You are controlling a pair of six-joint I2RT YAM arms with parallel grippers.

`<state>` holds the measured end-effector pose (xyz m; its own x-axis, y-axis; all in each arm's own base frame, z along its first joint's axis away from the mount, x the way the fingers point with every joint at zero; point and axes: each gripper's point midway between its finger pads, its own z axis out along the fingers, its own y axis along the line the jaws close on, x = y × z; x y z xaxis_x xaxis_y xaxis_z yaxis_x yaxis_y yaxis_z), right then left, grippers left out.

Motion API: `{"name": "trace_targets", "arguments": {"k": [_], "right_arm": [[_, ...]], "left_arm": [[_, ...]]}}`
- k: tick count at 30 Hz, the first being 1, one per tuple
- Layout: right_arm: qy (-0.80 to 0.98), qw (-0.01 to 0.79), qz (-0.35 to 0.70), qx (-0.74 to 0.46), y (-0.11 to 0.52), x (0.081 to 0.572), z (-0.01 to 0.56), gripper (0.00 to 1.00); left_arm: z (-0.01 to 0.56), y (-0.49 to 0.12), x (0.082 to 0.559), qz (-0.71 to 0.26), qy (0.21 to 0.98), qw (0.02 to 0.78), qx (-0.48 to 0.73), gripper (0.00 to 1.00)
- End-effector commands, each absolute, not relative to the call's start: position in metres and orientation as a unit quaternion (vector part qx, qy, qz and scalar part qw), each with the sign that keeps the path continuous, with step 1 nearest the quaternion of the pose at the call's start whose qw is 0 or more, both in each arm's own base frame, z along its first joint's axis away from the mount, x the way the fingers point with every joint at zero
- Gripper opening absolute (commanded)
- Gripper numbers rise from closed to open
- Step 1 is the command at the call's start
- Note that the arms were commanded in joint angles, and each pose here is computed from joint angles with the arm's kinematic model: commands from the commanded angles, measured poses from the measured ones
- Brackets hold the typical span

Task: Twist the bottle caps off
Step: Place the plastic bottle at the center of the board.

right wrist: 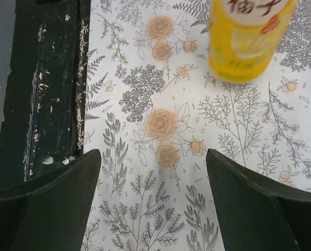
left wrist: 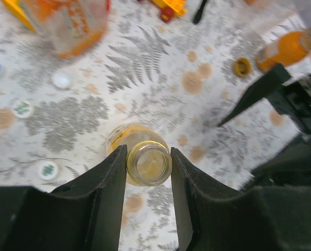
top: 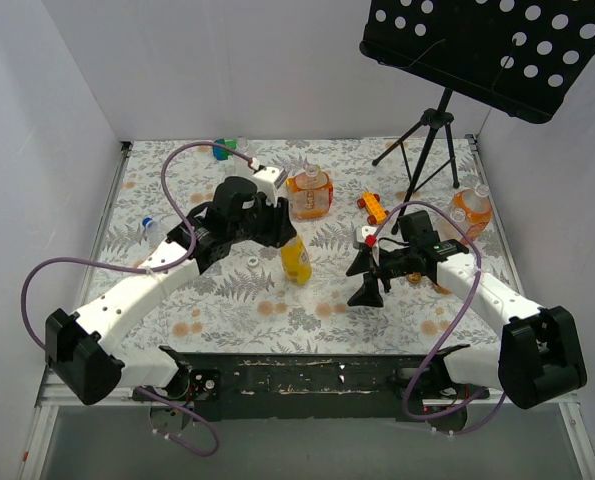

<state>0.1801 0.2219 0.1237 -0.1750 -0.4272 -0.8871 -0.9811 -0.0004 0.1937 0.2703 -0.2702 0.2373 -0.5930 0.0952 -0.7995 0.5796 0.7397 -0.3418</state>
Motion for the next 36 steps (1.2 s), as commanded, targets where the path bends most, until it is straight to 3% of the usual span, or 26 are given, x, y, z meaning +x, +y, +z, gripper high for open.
{"name": "trace_targets", "arguments": {"k": [1, 15, 17, 19, 24, 34, 36], "right_arm": [[0.62, 0.339, 0.432, -0.56, 0.22, 0.183, 0.136, 0.88], [0.624, 0.341, 0.425, -0.561, 0.218, 0.185, 0.133, 0.88], [0.623, 0.343, 0.423, -0.561, 0.218, 0.186, 0.133, 0.88], [0.625, 0.343, 0.421, -0.561, 0.217, 0.186, 0.133, 0.88], [0.627, 0.346, 0.417, -0.56, 0.215, 0.187, 0.132, 0.88], [0.629, 0.372, 0.362, -0.579, 0.201, 0.193, 0.131, 0.89], [0.629, 0.388, 0.349, -0.577, 0.197, 0.197, 0.14, 0.89]], "left_arm": [[0.266, -0.247, 0.318, -0.197, 0.828, 0.489, 0.192, 0.0], [0.244, -0.244, 0.365, -0.173, 0.837, 0.486, 0.182, 0.0], [0.243, -0.243, 0.365, -0.172, 0.841, 0.481, 0.18, 0.16], [0.243, -0.241, 0.365, -0.17, 0.844, 0.477, 0.175, 0.38], [0.252, -0.234, 0.361, -0.172, 0.846, 0.479, 0.162, 0.68], [0.325, -0.229, 0.347, -0.222, 0.813, 0.516, 0.153, 0.98], [0.34, -0.226, 0.341, -0.235, 0.806, 0.522, 0.15, 0.98]]}}
